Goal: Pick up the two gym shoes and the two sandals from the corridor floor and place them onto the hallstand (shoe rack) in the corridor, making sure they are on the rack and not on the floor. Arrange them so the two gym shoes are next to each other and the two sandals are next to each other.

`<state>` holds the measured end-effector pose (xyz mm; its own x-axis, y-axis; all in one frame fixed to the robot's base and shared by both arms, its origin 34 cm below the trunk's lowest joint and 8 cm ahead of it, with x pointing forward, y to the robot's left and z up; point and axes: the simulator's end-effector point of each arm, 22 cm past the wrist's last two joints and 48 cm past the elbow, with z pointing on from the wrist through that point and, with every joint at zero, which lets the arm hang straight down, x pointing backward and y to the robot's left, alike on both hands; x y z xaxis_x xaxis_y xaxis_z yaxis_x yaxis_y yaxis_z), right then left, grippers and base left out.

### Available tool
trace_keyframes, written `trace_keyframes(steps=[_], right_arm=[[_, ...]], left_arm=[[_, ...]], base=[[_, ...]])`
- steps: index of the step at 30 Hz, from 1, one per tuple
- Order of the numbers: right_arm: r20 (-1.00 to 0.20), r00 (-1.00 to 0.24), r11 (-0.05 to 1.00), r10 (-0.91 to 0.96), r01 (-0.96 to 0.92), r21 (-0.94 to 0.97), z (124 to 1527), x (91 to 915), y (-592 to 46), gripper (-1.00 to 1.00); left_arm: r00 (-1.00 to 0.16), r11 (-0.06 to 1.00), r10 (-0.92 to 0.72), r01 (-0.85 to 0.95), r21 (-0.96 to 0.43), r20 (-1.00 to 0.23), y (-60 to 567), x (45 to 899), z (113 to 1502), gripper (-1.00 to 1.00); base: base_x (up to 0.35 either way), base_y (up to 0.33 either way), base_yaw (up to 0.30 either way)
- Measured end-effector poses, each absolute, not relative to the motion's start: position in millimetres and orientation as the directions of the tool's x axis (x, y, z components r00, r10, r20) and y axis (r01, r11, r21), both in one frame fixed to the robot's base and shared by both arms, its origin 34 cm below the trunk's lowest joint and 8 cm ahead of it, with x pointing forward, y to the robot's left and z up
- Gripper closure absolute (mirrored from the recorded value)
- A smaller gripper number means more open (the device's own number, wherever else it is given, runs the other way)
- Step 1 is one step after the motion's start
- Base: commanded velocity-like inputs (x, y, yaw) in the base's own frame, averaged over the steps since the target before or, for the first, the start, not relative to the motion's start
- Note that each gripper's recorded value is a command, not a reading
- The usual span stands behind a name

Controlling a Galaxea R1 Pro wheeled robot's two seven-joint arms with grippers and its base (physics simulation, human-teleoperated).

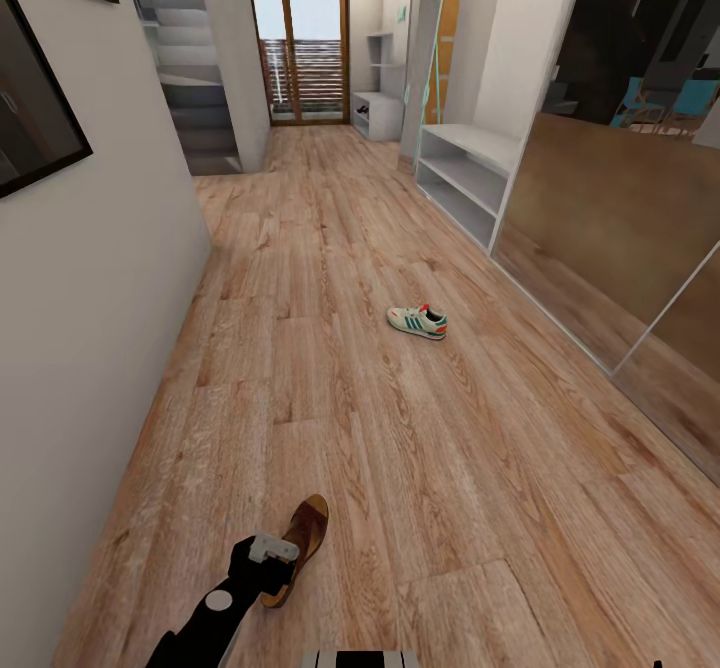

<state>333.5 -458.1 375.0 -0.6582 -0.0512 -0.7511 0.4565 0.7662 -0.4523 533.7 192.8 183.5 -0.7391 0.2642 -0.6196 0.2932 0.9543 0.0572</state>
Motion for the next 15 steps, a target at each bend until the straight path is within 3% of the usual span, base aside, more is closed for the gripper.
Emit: trace_keyframes(steps=[15], right_arm=[[-0.764,-0.644,0.772,-0.045,0.463,-0.435,377.1,336.2,-454.1,-1.0]], left_arm=[[-0.741,0.961,0.26,0.262,0.09,-0.619,196.2,535.2,183.8,-1.0]], base=[[0.0,0.0,0.0]])
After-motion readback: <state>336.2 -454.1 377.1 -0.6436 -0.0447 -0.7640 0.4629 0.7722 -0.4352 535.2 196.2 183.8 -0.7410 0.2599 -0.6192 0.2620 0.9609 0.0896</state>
